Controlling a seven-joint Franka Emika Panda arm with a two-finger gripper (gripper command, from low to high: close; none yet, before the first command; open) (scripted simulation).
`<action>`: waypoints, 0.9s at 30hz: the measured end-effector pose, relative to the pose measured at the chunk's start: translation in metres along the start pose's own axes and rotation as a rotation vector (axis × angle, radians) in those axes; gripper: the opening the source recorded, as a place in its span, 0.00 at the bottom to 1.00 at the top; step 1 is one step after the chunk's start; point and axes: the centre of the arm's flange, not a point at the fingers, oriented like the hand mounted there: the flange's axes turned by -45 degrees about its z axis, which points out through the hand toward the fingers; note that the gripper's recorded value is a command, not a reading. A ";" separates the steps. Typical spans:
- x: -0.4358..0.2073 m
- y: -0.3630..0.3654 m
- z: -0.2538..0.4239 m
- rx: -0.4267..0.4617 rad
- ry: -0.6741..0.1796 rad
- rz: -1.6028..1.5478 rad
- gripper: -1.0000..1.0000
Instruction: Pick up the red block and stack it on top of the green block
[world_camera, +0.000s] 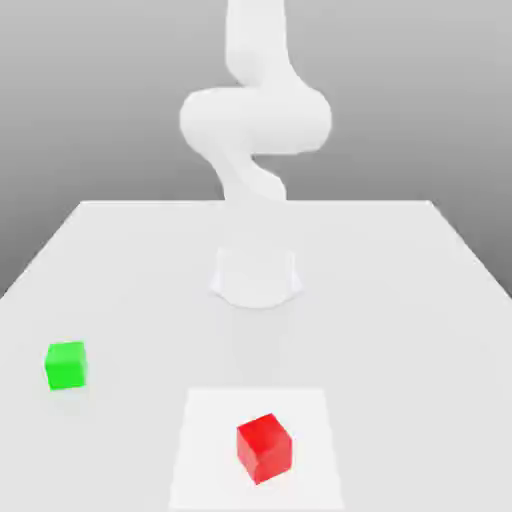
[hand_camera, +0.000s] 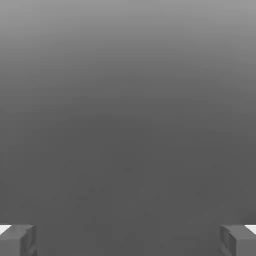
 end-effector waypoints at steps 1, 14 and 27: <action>-0.003 -0.002 0.023 -0.015 -0.032 0.040 0.50; -0.114 0.006 0.268 -0.219 -0.386 0.529 0.50; -0.284 0.013 0.407 -0.388 -0.638 0.906 0.50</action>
